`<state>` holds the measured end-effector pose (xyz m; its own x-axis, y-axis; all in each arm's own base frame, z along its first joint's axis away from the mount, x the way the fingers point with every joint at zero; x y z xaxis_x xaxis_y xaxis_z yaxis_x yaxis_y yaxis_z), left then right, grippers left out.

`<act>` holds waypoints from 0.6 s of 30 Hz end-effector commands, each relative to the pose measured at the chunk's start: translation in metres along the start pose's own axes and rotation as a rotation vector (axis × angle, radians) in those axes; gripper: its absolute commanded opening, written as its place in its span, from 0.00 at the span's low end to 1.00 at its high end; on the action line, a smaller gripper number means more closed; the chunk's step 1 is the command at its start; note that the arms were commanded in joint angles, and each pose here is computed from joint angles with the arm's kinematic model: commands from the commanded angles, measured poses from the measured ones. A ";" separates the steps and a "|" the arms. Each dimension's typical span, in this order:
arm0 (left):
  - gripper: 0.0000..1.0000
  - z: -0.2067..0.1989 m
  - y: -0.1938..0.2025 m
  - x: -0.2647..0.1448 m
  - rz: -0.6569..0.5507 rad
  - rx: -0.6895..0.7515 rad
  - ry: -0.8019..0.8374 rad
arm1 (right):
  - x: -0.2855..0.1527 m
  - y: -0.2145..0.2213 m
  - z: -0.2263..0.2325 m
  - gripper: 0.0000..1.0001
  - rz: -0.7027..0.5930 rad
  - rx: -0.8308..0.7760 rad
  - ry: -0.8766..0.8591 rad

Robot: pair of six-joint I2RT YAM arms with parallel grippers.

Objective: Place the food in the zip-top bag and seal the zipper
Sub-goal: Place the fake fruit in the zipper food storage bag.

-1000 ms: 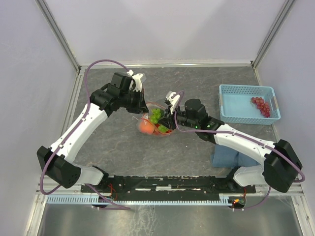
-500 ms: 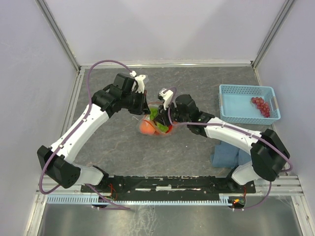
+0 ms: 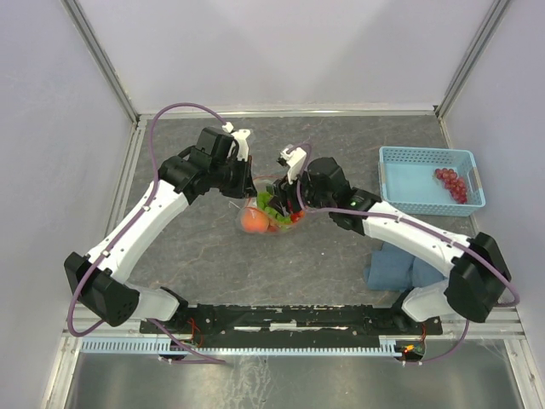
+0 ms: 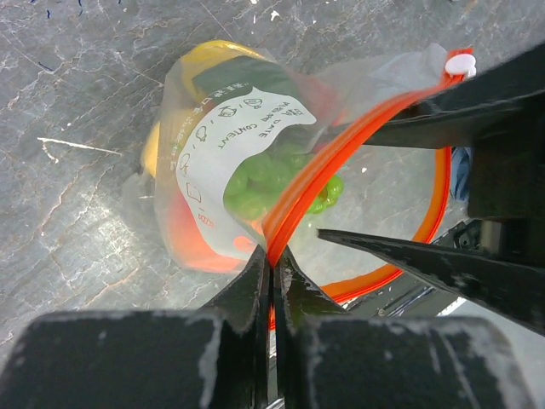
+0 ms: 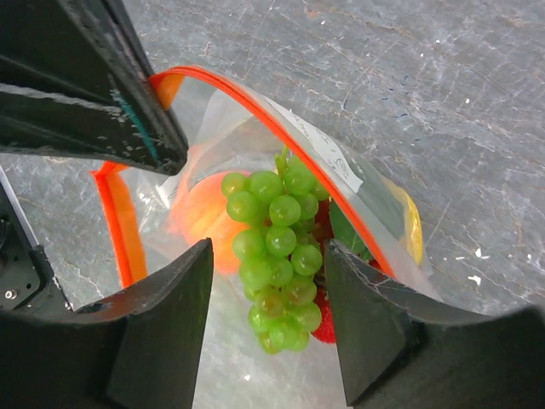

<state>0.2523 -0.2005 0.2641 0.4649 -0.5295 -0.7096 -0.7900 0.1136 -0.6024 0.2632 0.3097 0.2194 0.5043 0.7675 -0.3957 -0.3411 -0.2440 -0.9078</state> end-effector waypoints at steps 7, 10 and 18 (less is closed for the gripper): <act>0.03 -0.003 -0.016 -0.014 -0.078 0.025 -0.025 | -0.056 -0.048 0.003 0.67 0.004 -0.072 0.065; 0.03 -0.003 -0.015 -0.015 -0.077 0.028 -0.020 | -0.065 -0.043 -0.006 0.68 0.065 -0.095 0.126; 0.03 -0.004 -0.014 -0.017 -0.075 0.035 -0.009 | -0.060 -0.025 -0.025 0.69 0.175 -0.148 0.228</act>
<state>0.2532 -0.1955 0.2614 0.4789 -0.4953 -0.7248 -0.7917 0.1130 -0.6003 0.2531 0.2611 0.2573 0.5803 0.6119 -0.5374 -0.3475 -0.4108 -0.8429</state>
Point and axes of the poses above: each gripper's point midway between its finger pads, its own x axis out along the fingers, its own z axis along the line the jaws close on, y = z × x, the point moved 4 cm from there along -x, back along the fingers, and after that the axes turned 2 degrees about -x, right-handed, at the moved point
